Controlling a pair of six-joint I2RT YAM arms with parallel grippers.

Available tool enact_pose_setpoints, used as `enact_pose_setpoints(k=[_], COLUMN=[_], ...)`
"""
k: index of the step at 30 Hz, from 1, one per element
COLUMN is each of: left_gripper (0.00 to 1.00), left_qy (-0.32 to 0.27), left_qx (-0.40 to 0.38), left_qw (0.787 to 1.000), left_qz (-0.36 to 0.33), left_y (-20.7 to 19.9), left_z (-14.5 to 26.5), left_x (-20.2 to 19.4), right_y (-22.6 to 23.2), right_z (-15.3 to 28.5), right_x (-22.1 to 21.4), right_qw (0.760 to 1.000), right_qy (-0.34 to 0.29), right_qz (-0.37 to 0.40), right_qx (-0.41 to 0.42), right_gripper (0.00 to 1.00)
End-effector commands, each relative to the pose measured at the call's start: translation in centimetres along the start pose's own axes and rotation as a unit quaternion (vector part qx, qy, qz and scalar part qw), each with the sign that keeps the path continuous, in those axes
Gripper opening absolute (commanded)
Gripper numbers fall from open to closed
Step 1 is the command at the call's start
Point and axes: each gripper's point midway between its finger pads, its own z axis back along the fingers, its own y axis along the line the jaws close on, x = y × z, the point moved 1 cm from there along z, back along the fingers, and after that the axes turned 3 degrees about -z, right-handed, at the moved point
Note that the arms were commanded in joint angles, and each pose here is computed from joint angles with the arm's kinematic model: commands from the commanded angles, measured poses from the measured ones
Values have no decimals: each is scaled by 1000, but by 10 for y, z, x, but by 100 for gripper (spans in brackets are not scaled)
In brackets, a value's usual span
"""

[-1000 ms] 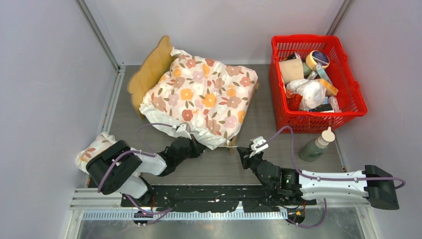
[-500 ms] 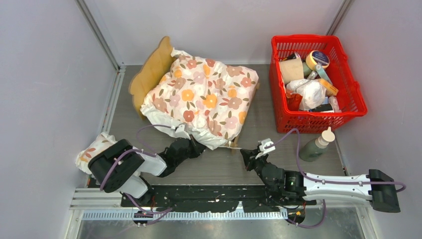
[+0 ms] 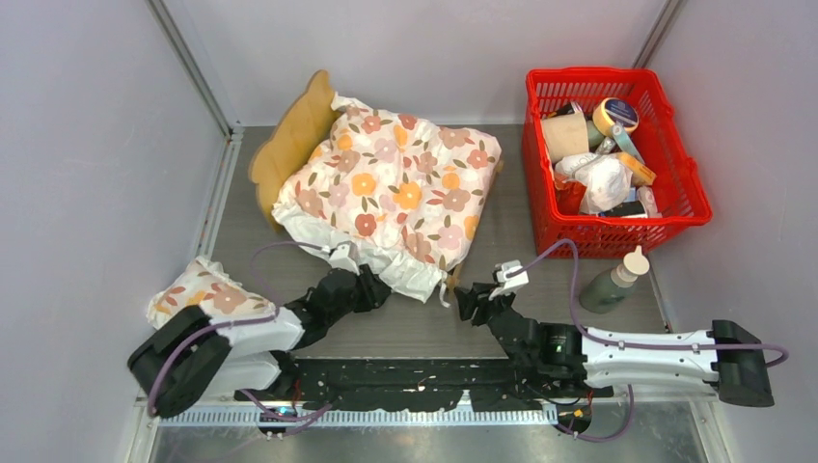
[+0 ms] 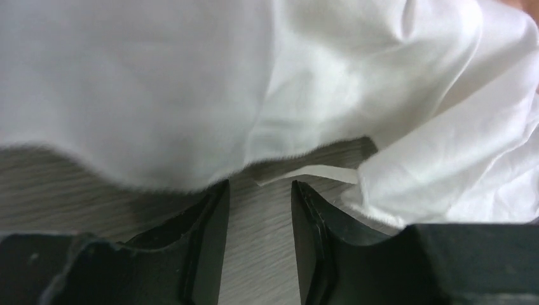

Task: Set up the pet bed
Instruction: Tie the ropes to the bed frame, then cross the ropes on the bed frame.

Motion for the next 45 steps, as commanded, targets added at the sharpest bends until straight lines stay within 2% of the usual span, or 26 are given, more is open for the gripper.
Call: enact_pose_setpoints(k=[1, 6, 10, 13, 16, 19, 24, 27, 31, 35, 38, 40, 42, 45], left_gripper=[46, 56, 69, 72, 74, 77, 84, 84, 83, 80, 78, 72, 57, 25], left_qy=[31, -69, -166, -197, -190, -184, -159, -148, -149, -130, -124, -124, -122, -119], left_qx=[111, 168, 181, 168, 210, 256, 271, 255, 279, 269, 265, 257, 241, 245], left_qw=[992, 979, 955, 941, 926, 914, 918, 921, 915, 927, 927, 928, 934, 937], left_qz=[-42, -91, -164, -218, -251, -254, -242, -256, -250, -227, -235, -239, -235, -219], left_y=[48, 52, 42, 21, 22, 32, 54, 65, 98, 121, 132, 135, 134, 134], left_z=[32, 70, 104, 139, 168, 184, 170, 145, 127, 108, 97, 91, 84, 87], left_x=[-10, 52, 125, 187, 236, 281, 330, 347, 375, 392, 397, 398, 397, 393], right_y=[15, 26, 16, 6, -4, -8, -9, -11, -4, -4, -8, -13, -17, -21], right_z=[5, 4, -6, -21, -28, -32, -37, -37, -36, -37, -35, -34, -35, -40], right_x=[33, 50, 65, 75, 78, 83, 78, 79, 79, 65, 51, 47, 47, 55], right_qw=[999, 998, 995, 992, 990, 990, 991, 991, 994, 993, 991, 990, 990, 990], right_qy=[-13, -13, -21, -7, 4, 11, 38, 41, 46, 68, 87, 88, 86, 82], right_qz=[-51, -54, -58, -77, -73, -64, -50, -50, -47, -48, -45, -45, -45, -35], right_qx=[-2, -10, -77, -101, -122, -126, -119, -116, -89, -83, -88, -95, -103, -112], right_gripper=[55, 61, 68, 69, 72, 75, 77, 78, 78, 80, 81, 81, 81, 82])
